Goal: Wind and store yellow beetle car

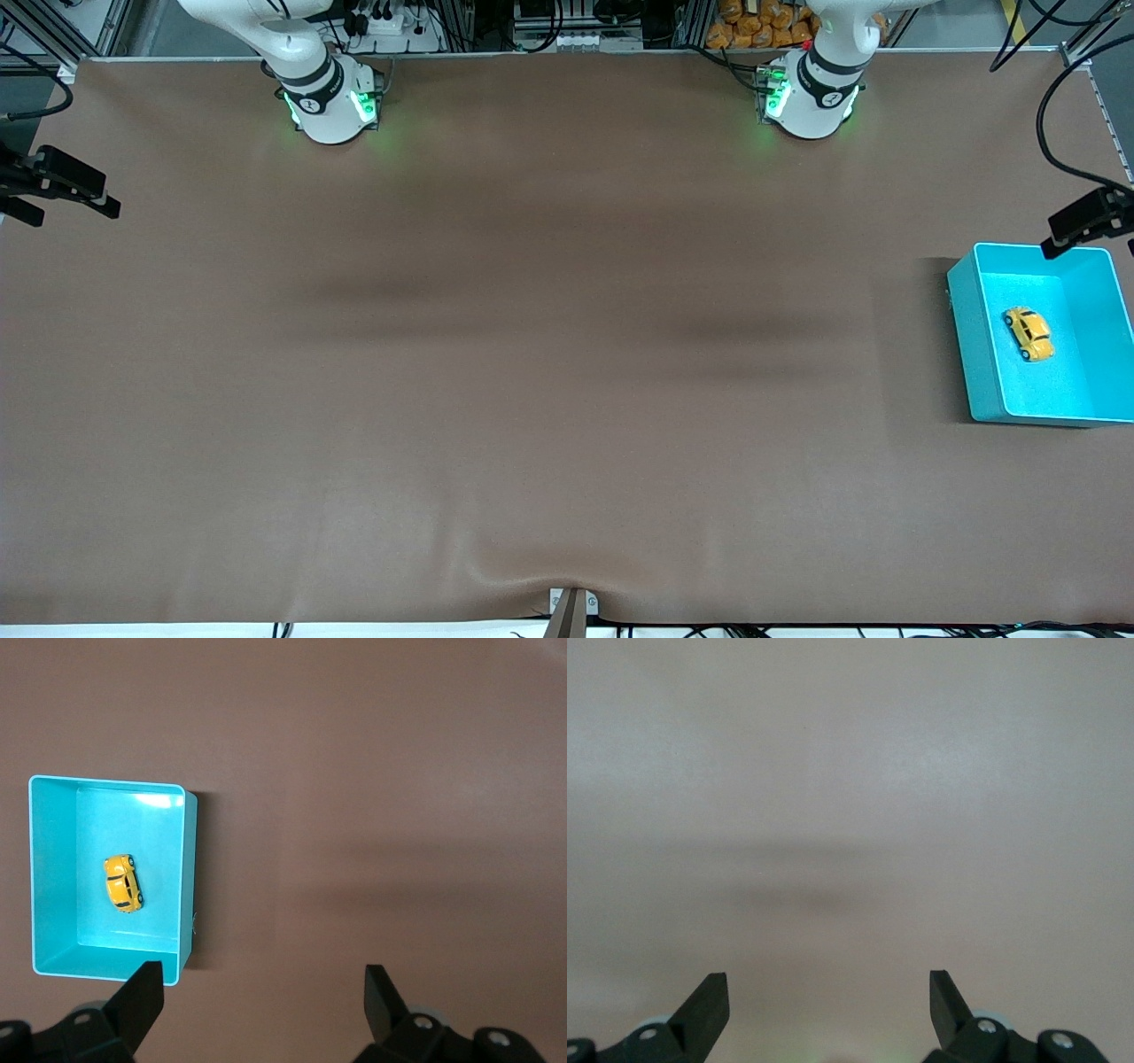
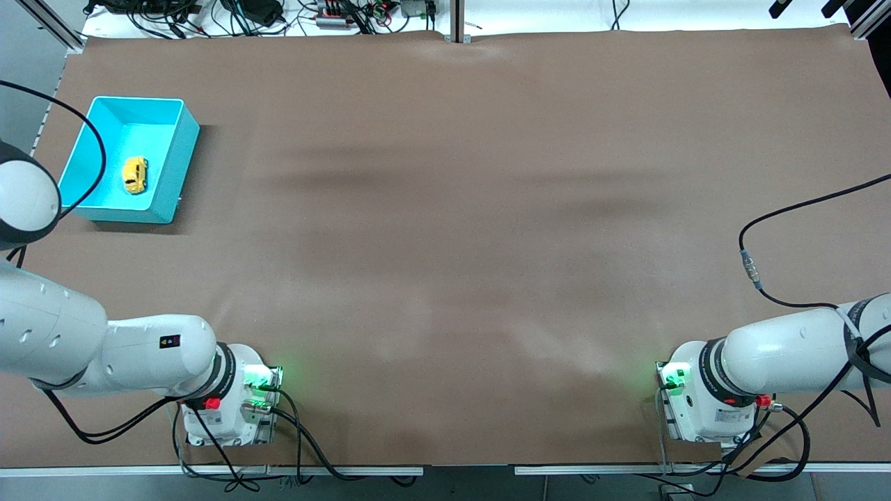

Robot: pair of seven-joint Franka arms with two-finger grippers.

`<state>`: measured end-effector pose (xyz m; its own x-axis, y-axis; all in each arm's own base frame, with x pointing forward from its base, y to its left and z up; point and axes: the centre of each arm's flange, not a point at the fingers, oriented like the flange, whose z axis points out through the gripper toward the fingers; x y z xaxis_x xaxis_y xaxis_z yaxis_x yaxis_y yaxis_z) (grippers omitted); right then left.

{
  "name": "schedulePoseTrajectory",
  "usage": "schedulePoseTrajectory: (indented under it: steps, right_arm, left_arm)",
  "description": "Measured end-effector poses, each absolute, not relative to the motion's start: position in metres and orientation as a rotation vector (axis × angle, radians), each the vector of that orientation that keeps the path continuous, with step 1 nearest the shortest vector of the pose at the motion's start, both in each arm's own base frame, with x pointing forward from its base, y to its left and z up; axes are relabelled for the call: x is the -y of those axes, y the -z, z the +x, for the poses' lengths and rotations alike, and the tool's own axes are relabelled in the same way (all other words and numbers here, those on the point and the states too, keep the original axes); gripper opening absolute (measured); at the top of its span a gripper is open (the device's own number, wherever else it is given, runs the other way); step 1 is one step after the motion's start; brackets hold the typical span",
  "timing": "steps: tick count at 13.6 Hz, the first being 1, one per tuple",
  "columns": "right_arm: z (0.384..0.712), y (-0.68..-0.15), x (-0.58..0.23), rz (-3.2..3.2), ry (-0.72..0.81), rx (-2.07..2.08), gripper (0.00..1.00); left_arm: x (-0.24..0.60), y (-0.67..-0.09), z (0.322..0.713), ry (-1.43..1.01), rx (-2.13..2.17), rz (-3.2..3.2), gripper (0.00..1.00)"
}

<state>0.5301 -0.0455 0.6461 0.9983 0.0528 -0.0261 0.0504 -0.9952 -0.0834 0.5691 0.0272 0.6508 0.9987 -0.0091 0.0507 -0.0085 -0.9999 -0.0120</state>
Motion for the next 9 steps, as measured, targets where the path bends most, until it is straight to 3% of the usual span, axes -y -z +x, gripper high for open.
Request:
schedulePoseTrajectory:
  steps: [5,9]
  right_arm:
    - [0.529,-0.646,0.056,-3.057,-0.046,0.049,1.00]
    - [0.529,-0.645,0.057,-3.057,-0.048,0.045,1.00]
  left_arm:
    - [0.031,-0.649,0.567,0.054,-0.164,-3.109,1.00]
    - [0.041,-0.639,0.553,-0.138,-0.192,-3.103,1.00]
